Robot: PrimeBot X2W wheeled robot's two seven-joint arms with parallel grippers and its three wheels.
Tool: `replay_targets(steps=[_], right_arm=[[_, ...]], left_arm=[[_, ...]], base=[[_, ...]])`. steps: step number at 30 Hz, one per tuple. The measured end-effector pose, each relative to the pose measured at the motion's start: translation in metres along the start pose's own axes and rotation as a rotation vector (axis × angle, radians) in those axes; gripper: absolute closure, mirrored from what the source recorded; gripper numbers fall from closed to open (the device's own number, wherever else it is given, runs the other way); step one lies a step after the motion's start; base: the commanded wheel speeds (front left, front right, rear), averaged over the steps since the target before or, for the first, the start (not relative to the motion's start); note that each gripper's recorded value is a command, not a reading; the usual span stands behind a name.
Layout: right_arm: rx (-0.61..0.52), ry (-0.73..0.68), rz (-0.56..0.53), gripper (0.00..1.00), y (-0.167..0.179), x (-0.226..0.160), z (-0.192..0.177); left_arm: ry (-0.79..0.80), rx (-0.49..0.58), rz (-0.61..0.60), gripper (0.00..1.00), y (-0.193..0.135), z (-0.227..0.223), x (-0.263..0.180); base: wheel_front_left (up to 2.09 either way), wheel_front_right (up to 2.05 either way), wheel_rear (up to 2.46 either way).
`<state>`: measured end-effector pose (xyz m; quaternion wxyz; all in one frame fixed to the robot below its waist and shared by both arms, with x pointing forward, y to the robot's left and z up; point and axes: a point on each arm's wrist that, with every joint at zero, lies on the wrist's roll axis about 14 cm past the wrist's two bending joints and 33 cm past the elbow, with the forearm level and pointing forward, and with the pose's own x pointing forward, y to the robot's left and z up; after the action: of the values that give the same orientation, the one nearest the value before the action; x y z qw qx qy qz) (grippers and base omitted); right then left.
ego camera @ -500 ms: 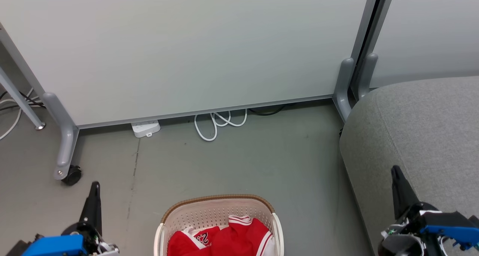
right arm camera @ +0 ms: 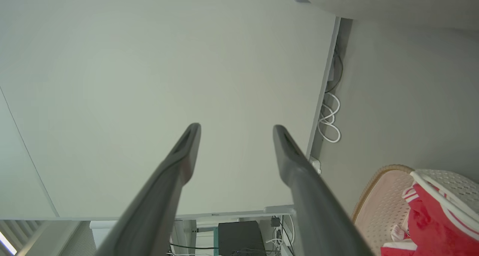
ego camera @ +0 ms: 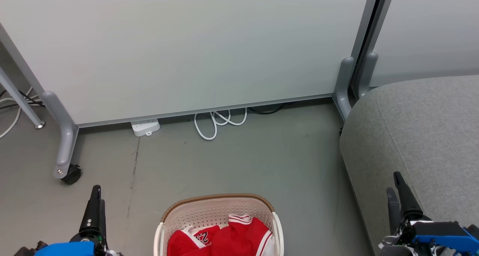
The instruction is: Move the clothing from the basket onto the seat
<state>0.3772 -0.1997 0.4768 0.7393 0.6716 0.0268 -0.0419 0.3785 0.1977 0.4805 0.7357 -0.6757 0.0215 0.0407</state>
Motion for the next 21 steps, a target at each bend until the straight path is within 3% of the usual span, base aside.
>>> replay_targets(steps=[21], right_arm=[[-0.491,0.058,0.062,0.0,0.015,0.006,-0.029]], left_arm=[[0.01,0.512,-0.03,0.0,-0.016,-0.014,0.008]], base=[[0.0,0.0,0.0]])
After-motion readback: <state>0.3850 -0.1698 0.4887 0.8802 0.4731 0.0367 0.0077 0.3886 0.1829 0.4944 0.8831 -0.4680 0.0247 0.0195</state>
